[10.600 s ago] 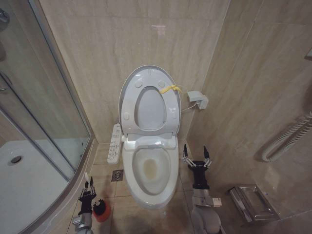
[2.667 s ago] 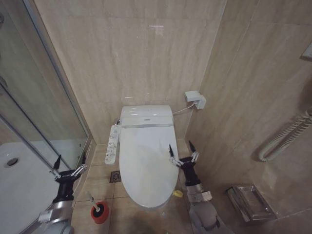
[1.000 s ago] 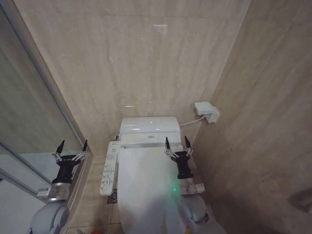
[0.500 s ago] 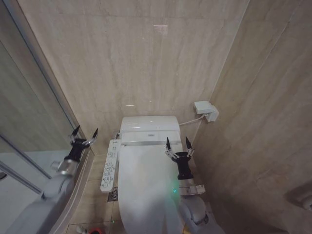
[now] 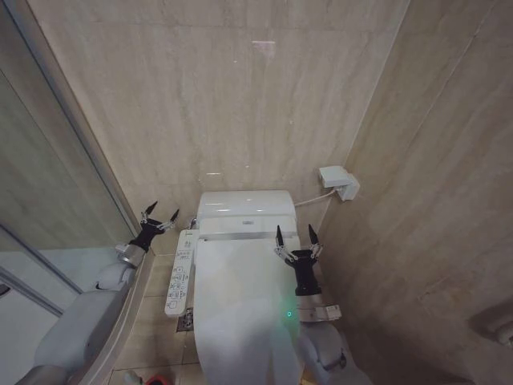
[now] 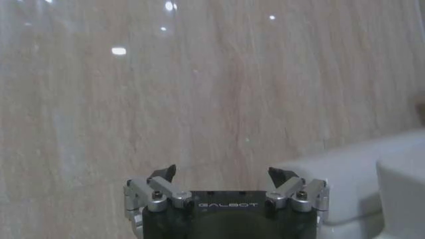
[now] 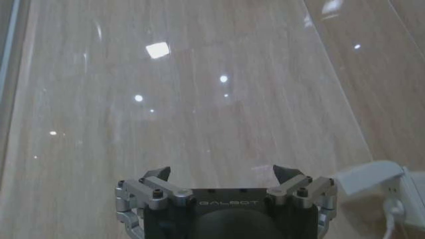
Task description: Open the toilet lid, clean the toilet bowl with a toilet brush, close the toilet lid, and flush.
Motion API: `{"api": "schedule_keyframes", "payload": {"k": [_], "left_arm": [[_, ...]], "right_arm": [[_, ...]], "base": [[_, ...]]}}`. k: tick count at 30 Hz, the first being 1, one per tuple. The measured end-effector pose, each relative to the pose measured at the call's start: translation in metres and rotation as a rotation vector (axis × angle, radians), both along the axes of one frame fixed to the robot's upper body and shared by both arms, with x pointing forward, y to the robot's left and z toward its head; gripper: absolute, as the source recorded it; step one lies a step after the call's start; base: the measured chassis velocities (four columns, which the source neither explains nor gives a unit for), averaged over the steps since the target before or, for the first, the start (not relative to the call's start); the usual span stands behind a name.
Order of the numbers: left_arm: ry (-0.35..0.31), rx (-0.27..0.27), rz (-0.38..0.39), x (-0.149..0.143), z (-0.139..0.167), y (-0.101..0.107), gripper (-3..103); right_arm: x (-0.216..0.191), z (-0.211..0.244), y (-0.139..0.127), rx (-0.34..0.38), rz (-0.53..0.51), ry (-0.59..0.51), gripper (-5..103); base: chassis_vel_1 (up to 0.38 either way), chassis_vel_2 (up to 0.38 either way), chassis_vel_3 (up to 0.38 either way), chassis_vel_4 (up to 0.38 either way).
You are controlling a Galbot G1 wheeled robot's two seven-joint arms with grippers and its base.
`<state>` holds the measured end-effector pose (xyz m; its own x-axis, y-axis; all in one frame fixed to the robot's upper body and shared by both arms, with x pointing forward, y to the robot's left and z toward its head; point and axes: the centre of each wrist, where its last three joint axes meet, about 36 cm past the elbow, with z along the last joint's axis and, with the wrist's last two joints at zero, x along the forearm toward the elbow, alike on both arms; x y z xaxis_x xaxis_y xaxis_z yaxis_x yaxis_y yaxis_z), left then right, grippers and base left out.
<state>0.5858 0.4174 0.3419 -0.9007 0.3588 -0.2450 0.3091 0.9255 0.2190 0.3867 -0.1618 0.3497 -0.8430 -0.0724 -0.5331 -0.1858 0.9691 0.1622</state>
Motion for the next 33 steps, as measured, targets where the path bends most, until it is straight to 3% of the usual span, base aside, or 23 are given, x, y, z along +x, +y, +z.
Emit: {"api": "schedule_keyframes", "payload": {"k": [7, 8, 15, 16, 22, 23, 30, 31, 33], "left_arm": [[0.017, 0.125, -0.049, 0.015, 0.01, 0.02, 94], [0.025, 0.148, -0.067, 0.018, 0.012, 0.024, 69], [0.057, 0.214, -0.151, 0.03, 0.008, 0.03, 69], [0.066, 0.223, -0.165, 0.033, 0.007, 0.029, 42], [0.115, 0.298, -0.202, 0.042, 0.001, 0.031, 42], [0.121, 0.31, -0.202, 0.044, 0.001, 0.031, 15], [0.129, 0.337, -0.21, 0.049, 0.003, 0.029, 15], [0.133, 0.345, -0.215, 0.05, 0.003, 0.029, 0], [0.135, 0.351, -0.222, 0.05, 0.003, 0.029, 0]], "right_arm": [[-0.005, -0.001, 0.004, -0.002, 0.017, -0.007, 100], [-0.005, -0.002, 0.005, -0.001, 0.017, -0.005, 100], [-0.007, -0.003, 0.008, -0.002, 0.019, -0.004, 100], [-0.007, -0.003, 0.007, -0.003, 0.018, -0.004, 100], [-0.007, -0.003, 0.006, -0.003, 0.013, -0.003, 100], [-0.007, -0.004, 0.006, -0.001, 0.012, -0.001, 100], [-0.009, -0.005, 0.007, 0.003, 0.01, 0.0, 100], [-0.009, -0.005, 0.007, 0.003, 0.009, 0.0, 100], [-0.009, -0.005, 0.007, 0.003, 0.008, 0.0, 100]], "base": [[0.0, 0.0, 0.0, 0.0], [0.0, 0.0, 0.0, 0.0], [0.0, 0.0, 0.0, 0.0], [0.0, 0.0, 0.0, 0.0], [0.0, 0.0, 0.0, 0.0], [0.0, 0.0, 0.0, 0.0], [0.0, 0.0, 0.0, 0.0], [0.0, 0.0, 0.0, 0.0], [0.0, 0.0, 0.0, 0.0]]}}
